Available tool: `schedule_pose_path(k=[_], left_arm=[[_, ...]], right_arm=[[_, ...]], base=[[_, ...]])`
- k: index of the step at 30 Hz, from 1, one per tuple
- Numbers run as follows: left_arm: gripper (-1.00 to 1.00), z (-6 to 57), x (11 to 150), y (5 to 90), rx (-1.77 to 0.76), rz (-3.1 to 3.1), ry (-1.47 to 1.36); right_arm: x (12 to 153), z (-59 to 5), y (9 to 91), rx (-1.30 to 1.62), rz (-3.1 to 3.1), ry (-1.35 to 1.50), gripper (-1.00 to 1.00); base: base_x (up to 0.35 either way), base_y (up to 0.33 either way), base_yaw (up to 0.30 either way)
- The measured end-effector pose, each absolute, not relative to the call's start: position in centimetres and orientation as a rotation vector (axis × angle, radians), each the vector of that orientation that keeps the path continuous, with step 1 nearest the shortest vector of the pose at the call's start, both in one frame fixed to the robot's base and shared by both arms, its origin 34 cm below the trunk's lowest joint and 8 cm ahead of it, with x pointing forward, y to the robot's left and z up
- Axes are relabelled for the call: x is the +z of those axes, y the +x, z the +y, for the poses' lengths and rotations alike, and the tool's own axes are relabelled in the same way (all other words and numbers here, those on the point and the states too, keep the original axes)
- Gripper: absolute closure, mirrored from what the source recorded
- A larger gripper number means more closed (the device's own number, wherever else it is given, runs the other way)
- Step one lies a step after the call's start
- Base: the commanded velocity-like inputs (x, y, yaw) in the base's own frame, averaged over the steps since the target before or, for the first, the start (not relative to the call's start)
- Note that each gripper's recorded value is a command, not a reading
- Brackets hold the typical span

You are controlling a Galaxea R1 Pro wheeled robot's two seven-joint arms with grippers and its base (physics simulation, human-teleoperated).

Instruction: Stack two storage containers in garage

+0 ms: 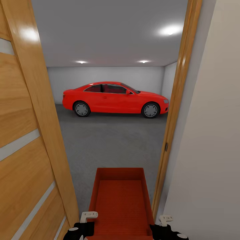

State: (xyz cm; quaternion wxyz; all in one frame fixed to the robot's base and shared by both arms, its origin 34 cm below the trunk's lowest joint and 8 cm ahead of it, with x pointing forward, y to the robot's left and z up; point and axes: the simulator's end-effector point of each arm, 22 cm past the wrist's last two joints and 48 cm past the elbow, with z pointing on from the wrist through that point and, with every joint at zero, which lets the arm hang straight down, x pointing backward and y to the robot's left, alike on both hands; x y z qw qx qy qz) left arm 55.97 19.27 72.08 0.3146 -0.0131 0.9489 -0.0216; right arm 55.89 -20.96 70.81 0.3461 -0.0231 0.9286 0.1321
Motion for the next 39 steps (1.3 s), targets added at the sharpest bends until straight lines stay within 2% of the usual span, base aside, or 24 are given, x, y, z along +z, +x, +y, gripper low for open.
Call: schedule_pose_path(k=[6,17,23,39], left_arm=[[1.0,19.24,72.08,55.96,-0.057,2.501,-0.035],[1.0,19.36,72.09,55.97,-0.056,2.501,-0.036],[1.0,19.26,72.09,55.98,-0.057,2.501,-0.034],[1.0,19.22,72.1,55.95,-0.057,2.501,-0.034]], right_arm=[[70.81,-20.98,55.89,0.343,2.41,-0.06,1.0],[70.81,-20.87,55.88,0.344,2.41,-0.059,1.0],[70.8,-20.96,55.89,0.343,2.41,-0.059,1.0],[70.81,-21.01,55.86,0.343,2.41,-0.059,1.0]], base=[[0.013,0.016,0.0],[0.141,0.156,-0.016],[0.018,0.017,-0.212],[0.025,0.007,-0.01]])
